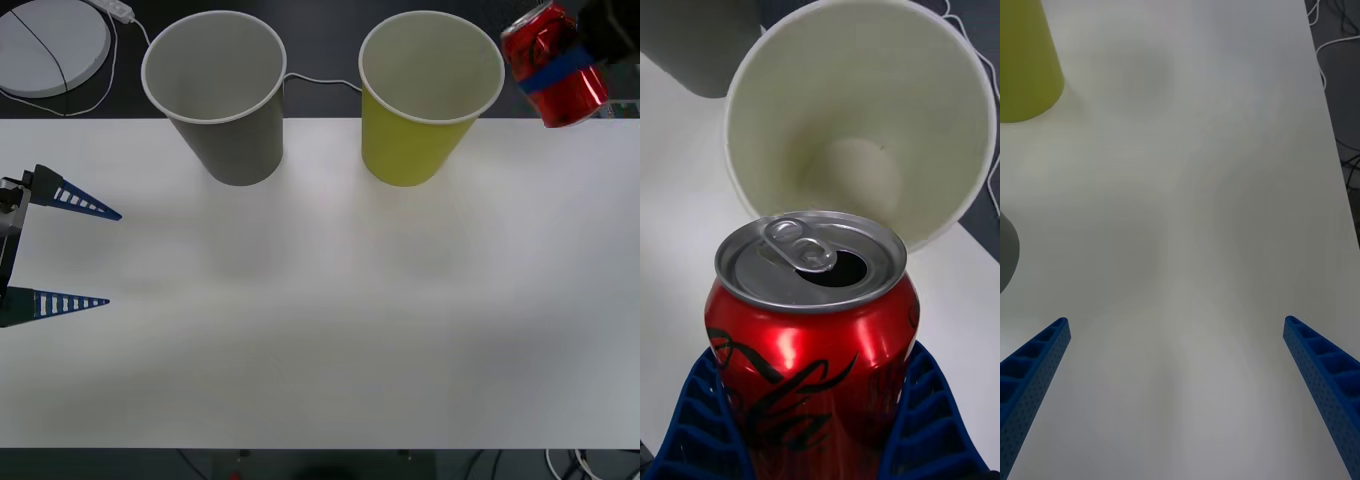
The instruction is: Put the can into the green bin and the plastic bottle into the gray bin
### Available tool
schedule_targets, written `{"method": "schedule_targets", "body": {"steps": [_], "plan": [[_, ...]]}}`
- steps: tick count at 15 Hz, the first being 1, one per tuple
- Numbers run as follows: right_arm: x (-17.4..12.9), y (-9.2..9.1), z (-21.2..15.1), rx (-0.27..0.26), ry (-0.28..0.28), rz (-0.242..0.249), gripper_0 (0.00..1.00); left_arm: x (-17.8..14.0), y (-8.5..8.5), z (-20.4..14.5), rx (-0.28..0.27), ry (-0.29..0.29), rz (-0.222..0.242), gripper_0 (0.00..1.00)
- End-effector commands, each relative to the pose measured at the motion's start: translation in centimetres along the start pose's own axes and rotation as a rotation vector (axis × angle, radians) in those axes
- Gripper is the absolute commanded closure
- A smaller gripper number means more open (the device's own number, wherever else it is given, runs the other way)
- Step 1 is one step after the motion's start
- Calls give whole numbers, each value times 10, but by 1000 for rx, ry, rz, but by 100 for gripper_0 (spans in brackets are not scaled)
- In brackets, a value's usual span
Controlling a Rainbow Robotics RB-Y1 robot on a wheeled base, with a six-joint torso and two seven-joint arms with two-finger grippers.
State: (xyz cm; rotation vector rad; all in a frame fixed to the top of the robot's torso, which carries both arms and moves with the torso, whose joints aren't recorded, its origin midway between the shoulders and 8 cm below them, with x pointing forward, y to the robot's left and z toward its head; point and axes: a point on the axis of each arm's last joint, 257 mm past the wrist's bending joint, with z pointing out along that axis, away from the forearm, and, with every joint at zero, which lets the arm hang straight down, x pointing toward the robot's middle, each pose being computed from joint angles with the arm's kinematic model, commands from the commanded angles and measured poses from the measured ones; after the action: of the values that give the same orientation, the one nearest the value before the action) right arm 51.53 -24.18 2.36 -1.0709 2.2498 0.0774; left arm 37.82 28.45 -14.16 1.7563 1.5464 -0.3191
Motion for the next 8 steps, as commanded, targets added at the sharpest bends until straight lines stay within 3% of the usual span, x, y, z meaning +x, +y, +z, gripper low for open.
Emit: {"method": "schedule_targets", "body": {"steps": [1,8], "plan": [[-30,-10,15,41,20,-10,100,0,0,0,0,0,0,0],[-98,-13,51,88,5,-88,100,0,0,0,0,0,0,0]]}}
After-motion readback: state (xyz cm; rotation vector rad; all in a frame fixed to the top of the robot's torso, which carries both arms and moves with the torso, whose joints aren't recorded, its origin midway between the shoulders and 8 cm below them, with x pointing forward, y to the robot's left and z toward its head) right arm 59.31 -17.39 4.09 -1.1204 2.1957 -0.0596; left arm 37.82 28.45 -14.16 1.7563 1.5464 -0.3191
